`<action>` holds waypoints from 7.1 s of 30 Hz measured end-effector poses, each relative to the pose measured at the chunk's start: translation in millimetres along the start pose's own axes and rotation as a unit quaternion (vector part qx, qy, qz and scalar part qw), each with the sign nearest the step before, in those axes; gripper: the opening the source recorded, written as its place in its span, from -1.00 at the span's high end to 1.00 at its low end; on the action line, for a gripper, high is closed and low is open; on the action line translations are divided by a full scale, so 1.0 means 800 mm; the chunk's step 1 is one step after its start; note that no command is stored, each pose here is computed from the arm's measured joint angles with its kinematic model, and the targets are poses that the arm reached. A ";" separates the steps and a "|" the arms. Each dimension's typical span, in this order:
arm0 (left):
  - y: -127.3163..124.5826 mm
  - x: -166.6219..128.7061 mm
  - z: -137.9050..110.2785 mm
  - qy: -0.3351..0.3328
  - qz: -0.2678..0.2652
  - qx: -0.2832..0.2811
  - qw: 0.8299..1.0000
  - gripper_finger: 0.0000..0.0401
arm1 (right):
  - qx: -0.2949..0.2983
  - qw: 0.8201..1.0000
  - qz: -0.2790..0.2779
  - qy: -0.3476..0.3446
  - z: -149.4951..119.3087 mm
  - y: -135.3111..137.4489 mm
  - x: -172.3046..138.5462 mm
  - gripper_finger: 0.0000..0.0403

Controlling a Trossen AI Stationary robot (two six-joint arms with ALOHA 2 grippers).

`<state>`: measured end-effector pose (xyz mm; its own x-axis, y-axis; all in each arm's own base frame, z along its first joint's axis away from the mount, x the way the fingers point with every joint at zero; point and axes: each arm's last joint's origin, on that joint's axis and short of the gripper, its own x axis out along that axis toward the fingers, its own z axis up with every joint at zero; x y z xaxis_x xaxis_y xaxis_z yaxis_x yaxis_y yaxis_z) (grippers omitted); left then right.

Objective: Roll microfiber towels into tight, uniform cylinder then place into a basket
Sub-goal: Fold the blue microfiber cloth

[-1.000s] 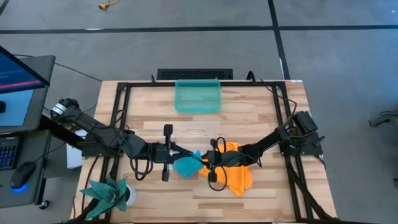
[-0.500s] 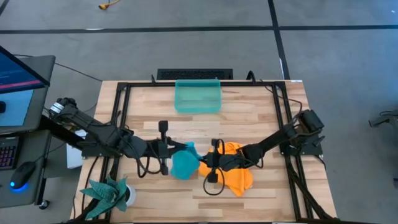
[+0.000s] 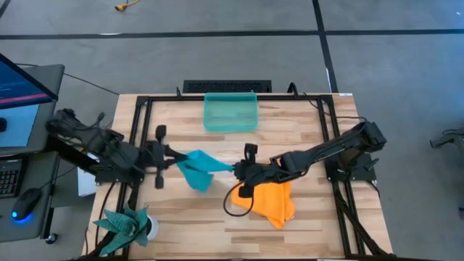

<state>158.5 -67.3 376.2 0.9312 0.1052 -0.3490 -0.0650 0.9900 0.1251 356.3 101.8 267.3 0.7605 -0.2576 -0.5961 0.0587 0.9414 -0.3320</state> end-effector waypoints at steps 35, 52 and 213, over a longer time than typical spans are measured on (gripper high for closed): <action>-0.080 0.030 -0.051 0.221 -0.090 -0.143 0.961 1.00 | -0.043 0.997 0.062 -0.010 0.066 0.035 -0.096 0.95; -0.100 0.012 -0.056 0.231 -0.073 -0.290 0.926 1.00 | 0.028 0.995 0.095 -0.003 0.064 0.068 -0.094 0.96; 0.009 0.168 -0.274 0.306 0.126 0.169 0.928 0.38 | -0.022 0.965 -0.056 0.255 -0.019 -0.013 0.108 0.95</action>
<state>204.8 -25.4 126.3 0.5169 0.4660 -0.7181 -0.0420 0.8516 0.5225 411.4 66.1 208.1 0.3337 -0.4420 -0.8327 0.0859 0.8939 -0.4400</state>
